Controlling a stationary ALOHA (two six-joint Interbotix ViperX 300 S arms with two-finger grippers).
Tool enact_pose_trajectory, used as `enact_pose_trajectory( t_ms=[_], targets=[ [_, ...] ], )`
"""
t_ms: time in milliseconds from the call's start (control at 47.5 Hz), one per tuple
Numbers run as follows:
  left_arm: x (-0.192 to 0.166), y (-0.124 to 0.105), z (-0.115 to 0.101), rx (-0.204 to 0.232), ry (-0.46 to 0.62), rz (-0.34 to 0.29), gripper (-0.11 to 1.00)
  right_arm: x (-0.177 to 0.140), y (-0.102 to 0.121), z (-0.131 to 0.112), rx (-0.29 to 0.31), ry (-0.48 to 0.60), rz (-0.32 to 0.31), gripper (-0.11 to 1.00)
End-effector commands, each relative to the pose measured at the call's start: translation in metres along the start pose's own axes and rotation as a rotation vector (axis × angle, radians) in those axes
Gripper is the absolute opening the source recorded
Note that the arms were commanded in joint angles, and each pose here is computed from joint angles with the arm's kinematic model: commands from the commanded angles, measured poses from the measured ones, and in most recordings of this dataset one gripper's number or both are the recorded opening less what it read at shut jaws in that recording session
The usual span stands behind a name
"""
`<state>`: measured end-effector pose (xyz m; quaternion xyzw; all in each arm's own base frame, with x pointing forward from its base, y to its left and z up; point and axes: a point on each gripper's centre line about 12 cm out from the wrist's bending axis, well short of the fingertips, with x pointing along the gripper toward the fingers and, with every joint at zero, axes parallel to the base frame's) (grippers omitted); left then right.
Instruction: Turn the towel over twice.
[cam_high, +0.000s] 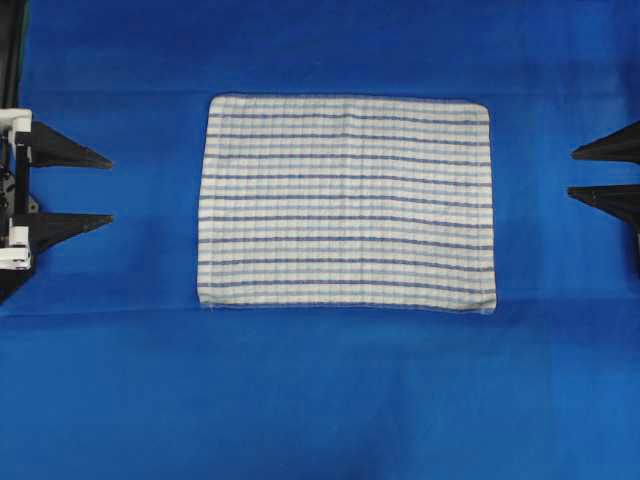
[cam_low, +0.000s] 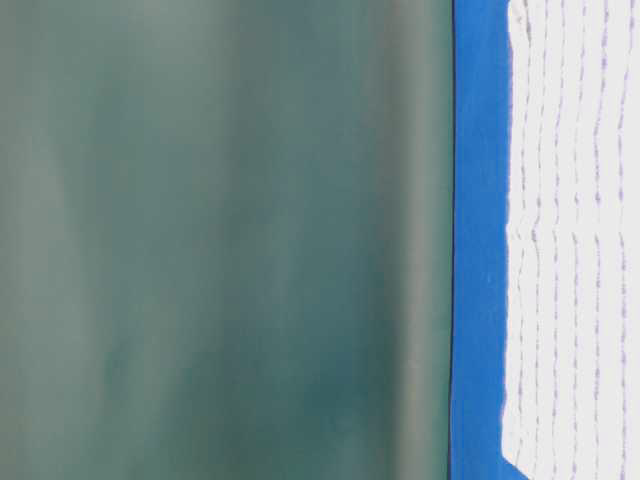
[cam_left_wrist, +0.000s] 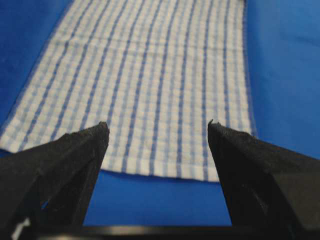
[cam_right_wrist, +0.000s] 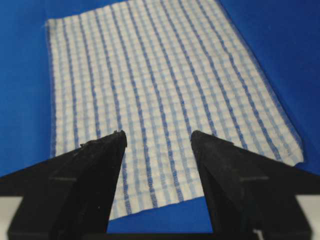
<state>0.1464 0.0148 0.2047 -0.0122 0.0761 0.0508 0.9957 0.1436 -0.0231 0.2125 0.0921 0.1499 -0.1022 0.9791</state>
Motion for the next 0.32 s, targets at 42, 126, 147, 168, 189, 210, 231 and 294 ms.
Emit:
enact_pose_trajectory(
  t_ms=[42,126,147,168,189,210,231,294],
  targets=[
    [0.0008,0.0004,0.0052,0.000,-0.014,0.003,0.75,0.0010,0.0008,0.0044,-0.001,-0.007,0.001,0.61],
    [0.0008,0.0004,0.0052,0.000,-0.014,0.003,0.75,0.0010,0.0011,0.0044,-0.001,-0.007,0.003,0.61],
    [0.0008,0.0004,0.0052,0.000,-0.014,0.003,0.75,0.0010,0.0008,0.0044,-0.001,-0.007,0.001,0.61],
    [0.0006,0.0004,0.0054,0.001,-0.015,0.003,0.75,0.0010,0.0011,0.0044,-0.001,-0.007,0.003,0.61],
    [0.0008,0.0004,0.0059,0.003,-0.015,0.003,0.75,0.0010,0.0008,0.0044,-0.001,-0.007,0.001,0.61],
    [0.0008,0.0004,0.0052,0.001,-0.014,0.003,0.75,0.0010,0.0010,0.0044,-0.003,-0.007,0.003,0.61],
    [0.0008,0.0004,0.0052,0.003,-0.014,0.003,0.75,0.0010,0.0008,0.0045,-0.002,-0.007,0.001,0.61],
    [0.0008,0.0004,0.0059,0.003,-0.015,0.003,0.75,0.0010,0.0007,0.0043,-0.002,-0.006,0.000,0.61]
  ],
)
